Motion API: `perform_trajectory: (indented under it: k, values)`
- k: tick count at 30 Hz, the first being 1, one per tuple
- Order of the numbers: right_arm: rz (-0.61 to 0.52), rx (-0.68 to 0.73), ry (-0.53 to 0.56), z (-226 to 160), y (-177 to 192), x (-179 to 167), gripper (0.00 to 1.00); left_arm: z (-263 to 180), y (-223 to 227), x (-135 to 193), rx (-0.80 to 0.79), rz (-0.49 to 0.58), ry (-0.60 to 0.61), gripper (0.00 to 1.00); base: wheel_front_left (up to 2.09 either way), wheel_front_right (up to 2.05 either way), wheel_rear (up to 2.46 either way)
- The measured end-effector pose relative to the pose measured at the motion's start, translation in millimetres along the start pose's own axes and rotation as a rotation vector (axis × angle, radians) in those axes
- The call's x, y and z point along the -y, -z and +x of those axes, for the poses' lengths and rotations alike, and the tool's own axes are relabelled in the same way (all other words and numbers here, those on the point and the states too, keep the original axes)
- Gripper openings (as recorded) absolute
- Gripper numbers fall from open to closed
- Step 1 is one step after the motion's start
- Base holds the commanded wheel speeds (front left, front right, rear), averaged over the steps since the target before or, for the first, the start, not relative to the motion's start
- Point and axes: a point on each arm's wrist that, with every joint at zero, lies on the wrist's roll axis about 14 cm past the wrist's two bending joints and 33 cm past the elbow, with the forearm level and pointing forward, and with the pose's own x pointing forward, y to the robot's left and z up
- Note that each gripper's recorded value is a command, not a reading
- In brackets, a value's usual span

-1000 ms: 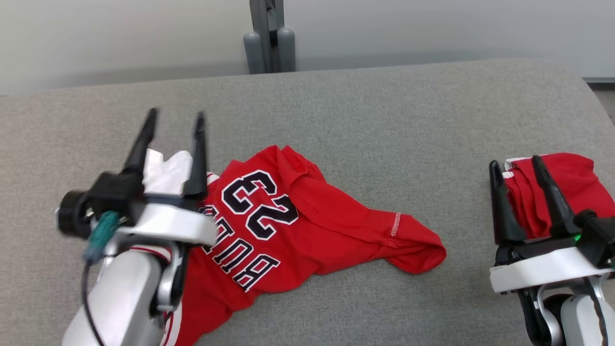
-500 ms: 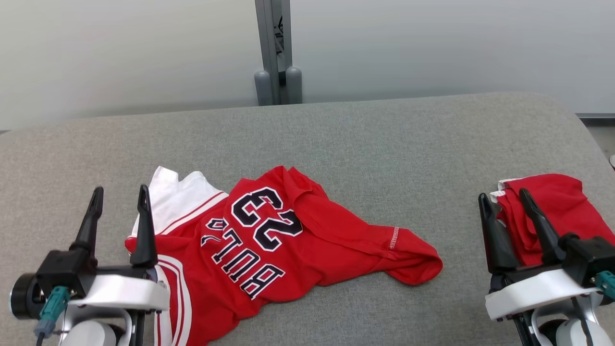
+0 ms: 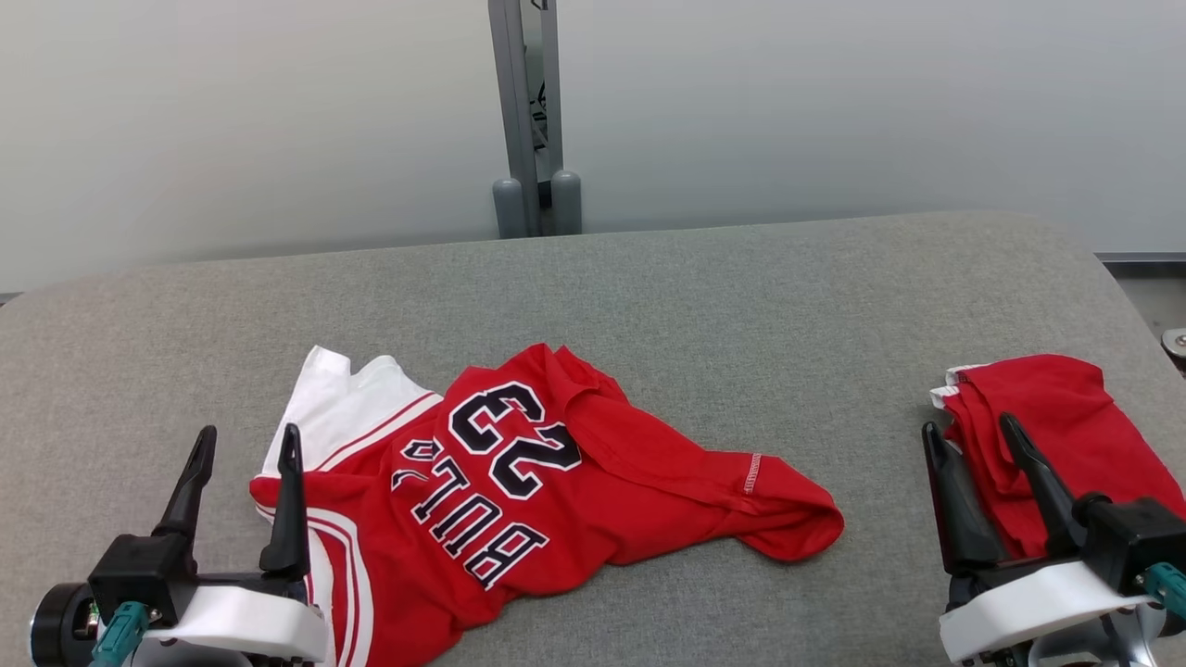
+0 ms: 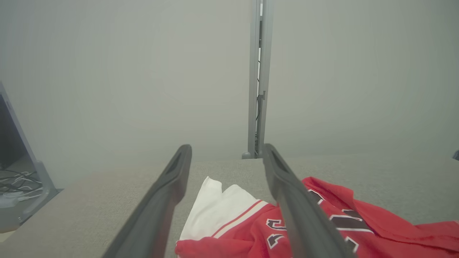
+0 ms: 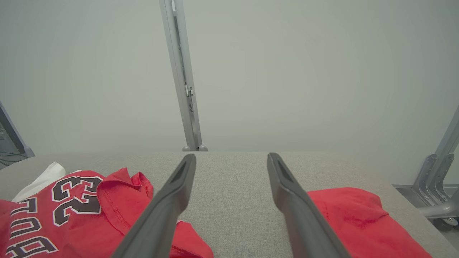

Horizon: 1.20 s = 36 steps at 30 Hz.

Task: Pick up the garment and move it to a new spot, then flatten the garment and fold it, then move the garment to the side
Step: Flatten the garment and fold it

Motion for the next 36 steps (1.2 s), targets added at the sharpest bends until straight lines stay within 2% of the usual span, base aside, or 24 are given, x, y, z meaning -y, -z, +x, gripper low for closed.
perform_trajectory:
  k: [31,36]
  values:
    - [0.008,0.012,0.005,-2.1,-3.9,1.3,1.00,-3.2,8.4,6.1,-0.054,0.007,0.023,1.00,0.00,0.00,0.00]
    - [-0.002,-0.008,-0.038,1.3,1.0,-12.7,1.00,-5.3,8.5,5.2,-0.058,0.006,0.018,1.00,0.00,0.00,0.00]
